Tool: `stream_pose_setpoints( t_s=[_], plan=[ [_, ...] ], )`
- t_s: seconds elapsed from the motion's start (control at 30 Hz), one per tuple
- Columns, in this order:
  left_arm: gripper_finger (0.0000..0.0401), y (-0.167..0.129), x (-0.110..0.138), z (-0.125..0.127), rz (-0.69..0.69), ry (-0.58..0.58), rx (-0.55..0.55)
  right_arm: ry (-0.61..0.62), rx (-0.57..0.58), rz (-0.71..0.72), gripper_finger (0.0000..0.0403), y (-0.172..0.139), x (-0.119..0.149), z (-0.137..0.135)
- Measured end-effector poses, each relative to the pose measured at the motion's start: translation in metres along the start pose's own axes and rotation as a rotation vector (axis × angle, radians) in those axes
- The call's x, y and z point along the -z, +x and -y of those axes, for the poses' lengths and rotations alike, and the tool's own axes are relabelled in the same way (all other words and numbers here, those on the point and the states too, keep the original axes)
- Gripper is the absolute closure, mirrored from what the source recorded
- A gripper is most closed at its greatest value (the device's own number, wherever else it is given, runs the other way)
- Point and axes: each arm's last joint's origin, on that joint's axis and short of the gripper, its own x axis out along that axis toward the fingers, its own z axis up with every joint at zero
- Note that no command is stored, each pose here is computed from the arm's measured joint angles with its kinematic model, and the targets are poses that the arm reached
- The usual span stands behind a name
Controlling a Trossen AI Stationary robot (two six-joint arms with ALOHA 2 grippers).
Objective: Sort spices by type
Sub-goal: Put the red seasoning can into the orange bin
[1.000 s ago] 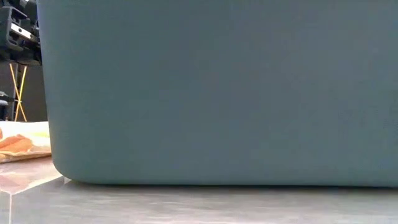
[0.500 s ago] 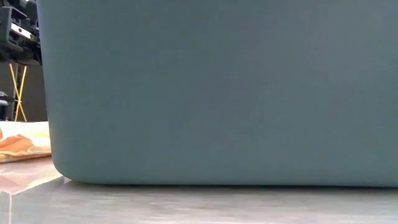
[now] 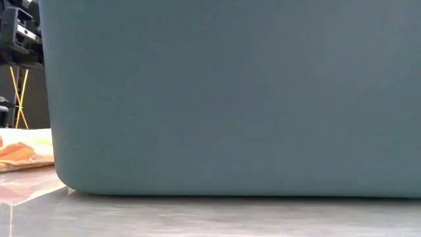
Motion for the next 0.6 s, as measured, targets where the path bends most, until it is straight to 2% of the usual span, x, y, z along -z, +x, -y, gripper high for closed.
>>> stream_pose_setpoints(
  t_s=[0.2, 0.53, 0.6],
  plan=[
    [0.0401, 0.0, 0.0, 0.0, 0.004, -0.001, 0.0, -0.092, -0.087, -0.035, 0.0403, 0.002, 0.019, -0.033],
    [0.0401, 0.0, -0.008, 0.0, 0.086, -0.008, -0.002, -0.038, -0.093, -0.059, 0.0403, 0.004, 0.033, -0.052],
    [0.0401, -0.001, -0.011, 0.0, 0.116, -0.043, -0.001, -0.019, -0.09, -0.064, 0.0403, 0.005, 0.033, -0.052]
  ],
)
